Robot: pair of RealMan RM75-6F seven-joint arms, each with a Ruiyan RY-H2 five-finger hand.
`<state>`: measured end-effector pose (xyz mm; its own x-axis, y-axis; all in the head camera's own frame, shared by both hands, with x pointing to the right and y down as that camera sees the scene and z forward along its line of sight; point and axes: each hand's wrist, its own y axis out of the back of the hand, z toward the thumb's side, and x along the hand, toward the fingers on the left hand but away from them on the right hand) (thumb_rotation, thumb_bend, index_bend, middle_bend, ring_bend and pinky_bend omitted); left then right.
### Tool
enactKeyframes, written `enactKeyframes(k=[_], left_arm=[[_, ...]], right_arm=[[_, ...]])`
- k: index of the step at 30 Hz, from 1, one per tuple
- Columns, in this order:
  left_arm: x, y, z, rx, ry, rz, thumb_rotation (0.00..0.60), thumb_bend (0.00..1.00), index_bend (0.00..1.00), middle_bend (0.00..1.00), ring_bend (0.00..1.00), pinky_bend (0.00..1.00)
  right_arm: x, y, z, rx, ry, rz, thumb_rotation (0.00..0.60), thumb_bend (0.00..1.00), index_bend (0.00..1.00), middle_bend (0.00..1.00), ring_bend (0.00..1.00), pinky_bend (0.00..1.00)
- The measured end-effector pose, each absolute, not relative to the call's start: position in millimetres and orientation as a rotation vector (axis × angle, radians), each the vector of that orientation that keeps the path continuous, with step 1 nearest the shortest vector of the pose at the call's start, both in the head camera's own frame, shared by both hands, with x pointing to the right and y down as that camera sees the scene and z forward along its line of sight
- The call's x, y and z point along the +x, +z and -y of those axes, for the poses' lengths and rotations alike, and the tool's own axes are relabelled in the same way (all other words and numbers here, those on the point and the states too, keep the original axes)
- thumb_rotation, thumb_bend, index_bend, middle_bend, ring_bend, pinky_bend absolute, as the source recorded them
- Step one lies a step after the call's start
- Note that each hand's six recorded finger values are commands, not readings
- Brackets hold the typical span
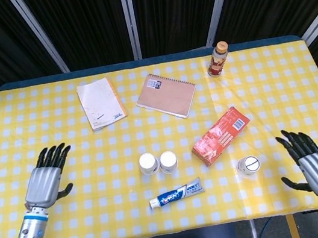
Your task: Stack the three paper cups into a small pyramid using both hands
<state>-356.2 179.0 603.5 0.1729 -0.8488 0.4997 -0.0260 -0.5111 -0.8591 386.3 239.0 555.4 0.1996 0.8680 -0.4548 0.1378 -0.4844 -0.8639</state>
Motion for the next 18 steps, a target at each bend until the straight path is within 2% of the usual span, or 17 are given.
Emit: enactKeyframes(k=[6,18], left_arm=[[-399,582,-192,-1.665,-1.42,-0.912,0.6,0.25,0.0,0.0,0.0,0.0],[-407,573,-193,-1.696,-1.396,-0.942,0.6,0.25,0.0,0.0,0.0,0.0]], right_arm=[[353,575,-234,-1.846,1.357,0.82,0.6,0.12,0.2,0.0,0.0,0.0],[323,608,-213,-1.876,1.429,0.787,0.6,0.17,0.23,0.0,0.0,0.0]])
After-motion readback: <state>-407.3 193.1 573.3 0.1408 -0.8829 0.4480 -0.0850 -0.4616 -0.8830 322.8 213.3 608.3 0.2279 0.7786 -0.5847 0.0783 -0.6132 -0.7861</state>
